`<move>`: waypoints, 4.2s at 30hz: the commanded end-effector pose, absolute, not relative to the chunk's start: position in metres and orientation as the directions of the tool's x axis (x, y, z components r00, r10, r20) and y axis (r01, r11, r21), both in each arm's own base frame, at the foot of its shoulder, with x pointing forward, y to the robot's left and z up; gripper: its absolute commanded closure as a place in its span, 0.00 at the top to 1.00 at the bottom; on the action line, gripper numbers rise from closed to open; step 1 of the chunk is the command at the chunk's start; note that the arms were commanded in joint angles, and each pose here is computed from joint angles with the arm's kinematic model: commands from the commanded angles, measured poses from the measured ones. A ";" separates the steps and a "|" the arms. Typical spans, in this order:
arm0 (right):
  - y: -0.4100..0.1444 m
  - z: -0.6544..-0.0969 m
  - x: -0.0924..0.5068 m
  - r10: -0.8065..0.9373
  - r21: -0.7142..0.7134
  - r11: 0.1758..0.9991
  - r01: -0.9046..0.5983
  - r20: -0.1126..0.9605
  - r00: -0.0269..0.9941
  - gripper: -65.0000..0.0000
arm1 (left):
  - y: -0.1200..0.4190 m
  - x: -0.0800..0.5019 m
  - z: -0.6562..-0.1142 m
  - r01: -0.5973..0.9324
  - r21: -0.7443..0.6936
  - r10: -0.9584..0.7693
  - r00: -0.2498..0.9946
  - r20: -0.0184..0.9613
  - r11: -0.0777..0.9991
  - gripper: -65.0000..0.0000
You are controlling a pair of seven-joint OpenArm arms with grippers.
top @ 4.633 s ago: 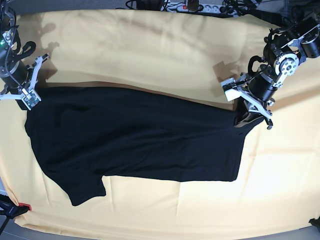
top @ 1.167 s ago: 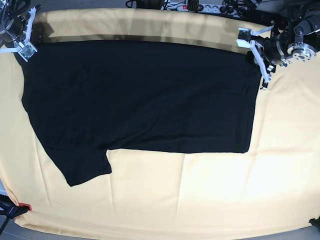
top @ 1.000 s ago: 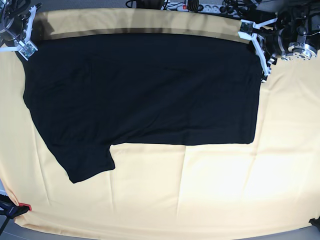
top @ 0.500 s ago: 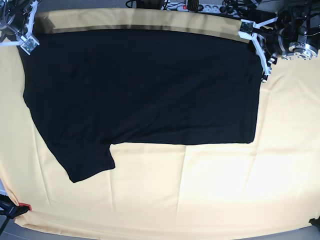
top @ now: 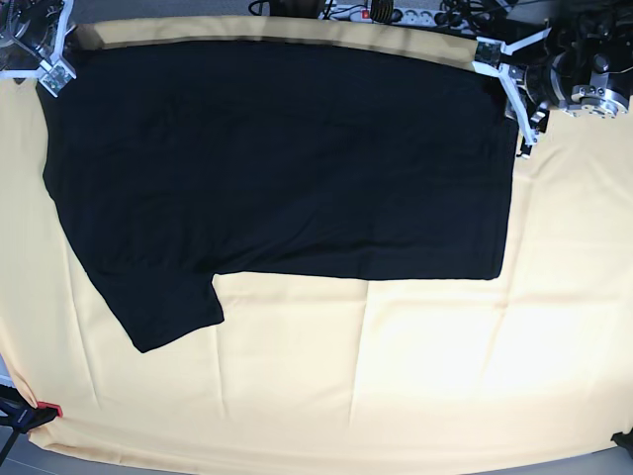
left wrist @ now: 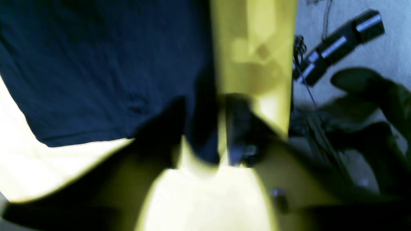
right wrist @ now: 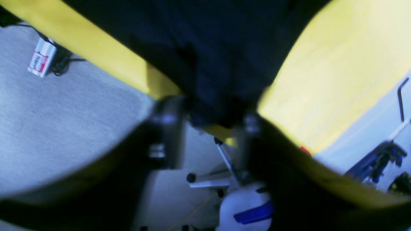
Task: Fold the T-shirt properly
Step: 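Release the shirt and move both grippers aside, then grasp the shirt's hem edge with both grippers at its two corners, then lift the hem with both grippers and fold it over toward the collar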
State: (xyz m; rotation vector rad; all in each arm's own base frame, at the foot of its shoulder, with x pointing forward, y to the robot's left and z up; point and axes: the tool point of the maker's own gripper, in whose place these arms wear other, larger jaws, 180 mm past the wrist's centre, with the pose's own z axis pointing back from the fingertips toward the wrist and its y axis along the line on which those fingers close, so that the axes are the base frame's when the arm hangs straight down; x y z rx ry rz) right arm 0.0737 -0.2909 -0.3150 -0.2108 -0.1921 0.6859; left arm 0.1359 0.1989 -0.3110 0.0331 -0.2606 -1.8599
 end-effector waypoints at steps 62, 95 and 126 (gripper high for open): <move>-0.323 -0.226 0.198 0.556 -0.527 0.809 -0.259 0.546 0.626 0.60 | 0.204 0.392 -0.361 0.247 -0.589 0.195 0.788 0.585 0.770 0.57; -0.332 -0.346 0.403 -0.101 0.227 0.971 -0.076 0.677 0.729 0.60 | 0.227 0.407 -0.359 0.217 -0.483 0.158 0.766 0.623 0.848 0.00; -0.288 -0.292 0.470 -0.059 0.213 0.946 -0.245 0.855 0.516 0.00 | 0.227 0.475 -0.284 0.329 -0.335 0.172 0.437 0.883 0.883 0.00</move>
